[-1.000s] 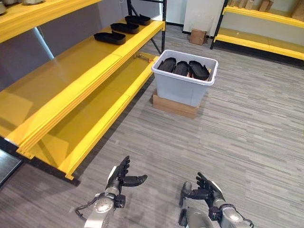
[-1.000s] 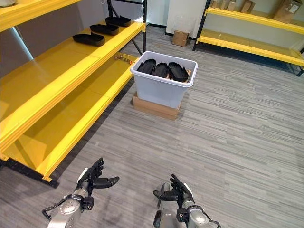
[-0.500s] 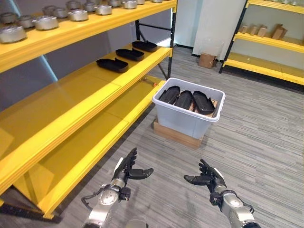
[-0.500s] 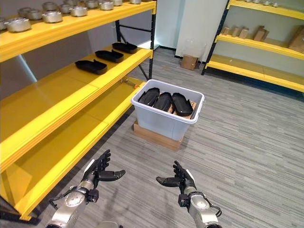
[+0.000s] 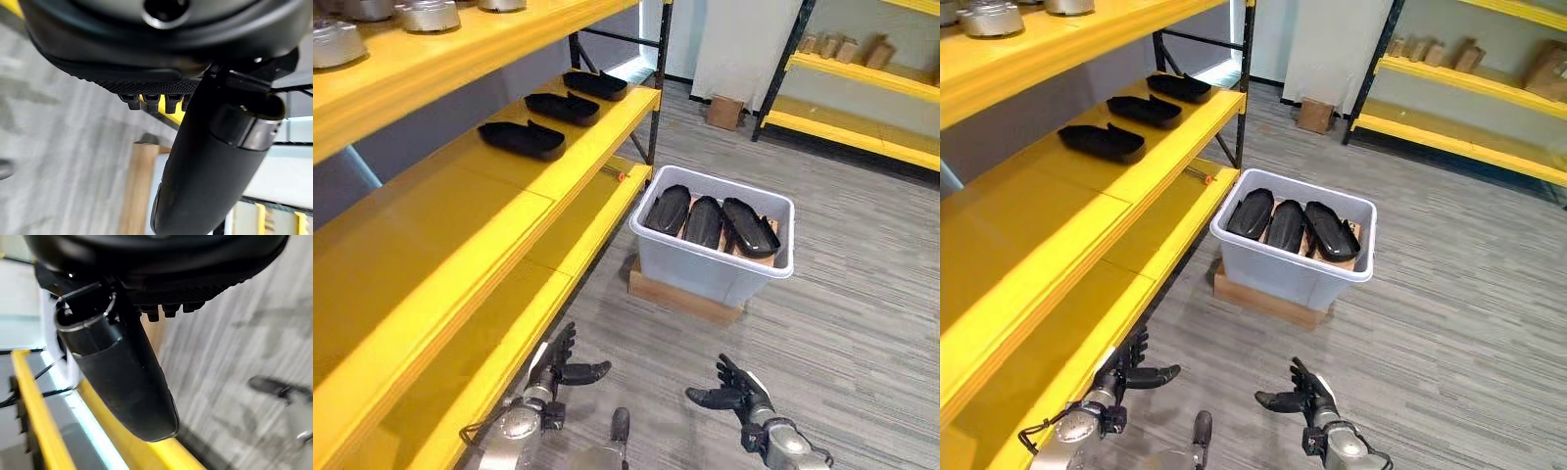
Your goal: Move parts from the plastic box to the shelf.
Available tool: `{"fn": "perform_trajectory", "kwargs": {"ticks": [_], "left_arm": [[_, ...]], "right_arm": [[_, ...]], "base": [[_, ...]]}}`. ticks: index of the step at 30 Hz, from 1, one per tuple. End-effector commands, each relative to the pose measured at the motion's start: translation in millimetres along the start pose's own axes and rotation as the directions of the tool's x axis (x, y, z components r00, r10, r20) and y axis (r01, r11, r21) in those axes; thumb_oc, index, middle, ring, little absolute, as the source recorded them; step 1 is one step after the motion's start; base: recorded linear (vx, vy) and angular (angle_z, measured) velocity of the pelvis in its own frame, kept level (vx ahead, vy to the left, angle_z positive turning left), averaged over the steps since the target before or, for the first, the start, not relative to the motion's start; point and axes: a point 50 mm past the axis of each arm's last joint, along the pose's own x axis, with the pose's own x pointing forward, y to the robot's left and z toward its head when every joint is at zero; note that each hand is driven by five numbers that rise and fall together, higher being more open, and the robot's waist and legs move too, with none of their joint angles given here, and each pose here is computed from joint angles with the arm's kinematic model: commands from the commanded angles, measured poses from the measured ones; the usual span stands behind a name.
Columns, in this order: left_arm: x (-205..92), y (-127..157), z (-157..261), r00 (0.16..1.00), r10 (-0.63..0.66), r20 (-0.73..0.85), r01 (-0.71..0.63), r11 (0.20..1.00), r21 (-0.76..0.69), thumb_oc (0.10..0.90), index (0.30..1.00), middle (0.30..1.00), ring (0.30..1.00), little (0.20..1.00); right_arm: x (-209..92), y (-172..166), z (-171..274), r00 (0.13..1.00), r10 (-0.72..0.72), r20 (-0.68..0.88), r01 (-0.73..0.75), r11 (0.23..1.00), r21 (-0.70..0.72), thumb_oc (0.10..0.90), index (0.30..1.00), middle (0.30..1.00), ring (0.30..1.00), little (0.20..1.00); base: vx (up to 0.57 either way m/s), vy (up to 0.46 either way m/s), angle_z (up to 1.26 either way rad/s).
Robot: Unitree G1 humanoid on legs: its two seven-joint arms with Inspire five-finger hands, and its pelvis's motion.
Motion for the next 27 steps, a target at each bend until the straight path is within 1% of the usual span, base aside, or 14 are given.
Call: {"fn": "perform_trajectory", "kwargs": {"ticks": [1,3,6,10,17,20,23,27], "left_arm": [[1.7,-12.4,30.3,0.983,-0.043,0.176,0.041,0.999,0.015,0.900,1.000,1.000,1.000,1.000],[3.1,-12.6,35.2,0.980,-0.040,0.192,0.037,0.999,0.019,0.900,1.000,1.000,1.000,1.000],[1.5,-9.5,31.7,0.983,-0.031,0.181,0.027,0.999,0.023,0.900,1.000,1.000,1.000,1.000],[1.3,-10.2,25.4,0.987,-0.046,0.152,0.045,0.999,0.013,0.900,1.000,1.000,1.000,1.000],[1.8,-7.1,21.5,0.989,-0.038,0.140,0.035,0.999,0.026,0.900,1.000,1.000,1.000,1.000],[1.8,-6.8,18.9,0.991,-0.039,0.130,0.035,0.999,0.031,0.900,1.000,1.000,1.000,1.000],[1.6,-9.6,15.2,0.992,-0.032,0.120,0.030,0.999,0.013,0.900,1.000,1.000,1.000,1.000],[4.0,-14.2,16.1,0.992,-0.034,0.123,0.035,0.999,-0.010,0.900,1.000,1.000,1.000,1.000]], "right_arm": [[7.1,5.7,40.5,0.982,0.062,0.177,-0.054,0.997,-0.047,0.900,1.000,1.000,1.000,1.000],[7.6,11.2,41.5,0.980,0.083,0.180,-0.075,0.996,-0.055,0.900,1.000,1.000,1.000,1.000],[5.6,11.6,38.3,0.981,0.089,0.170,-0.077,0.994,-0.075,0.900,1.000,1.000,1.000,1.000],[3.8,9.4,33.1,0.985,0.080,0.154,-0.073,0.996,-0.051,0.900,1.000,1.000,1.000,1.000],[6.7,11.1,35.6,0.985,0.078,0.151,-0.066,0.994,-0.084,0.900,1.000,1.000,1.000,1.000],[5.3,9.4,32.1,0.987,0.078,0.140,-0.068,0.995,-0.076,0.900,1.000,1.000,1.000,1.000],[4.4,5.9,33.0,0.987,0.077,0.140,-0.066,0.995,-0.081,0.900,1.000,1.000,1.000,1.000],[6.4,3.2,39.0,0.985,0.084,0.152,-0.069,0.992,-0.102,0.900,1.000,1.000,1.000,1.000]], "base": [[0.29,0.298,-0.04],[0.18,0.257,-0.03],[0.25,0.256,0.27],[0.40,0.069,0.26],[0.31,-0.141,0.44],[0.30,-0.170,0.25],[0.46,-0.319,0.31],[0.17,-0.199,0.31]]}}
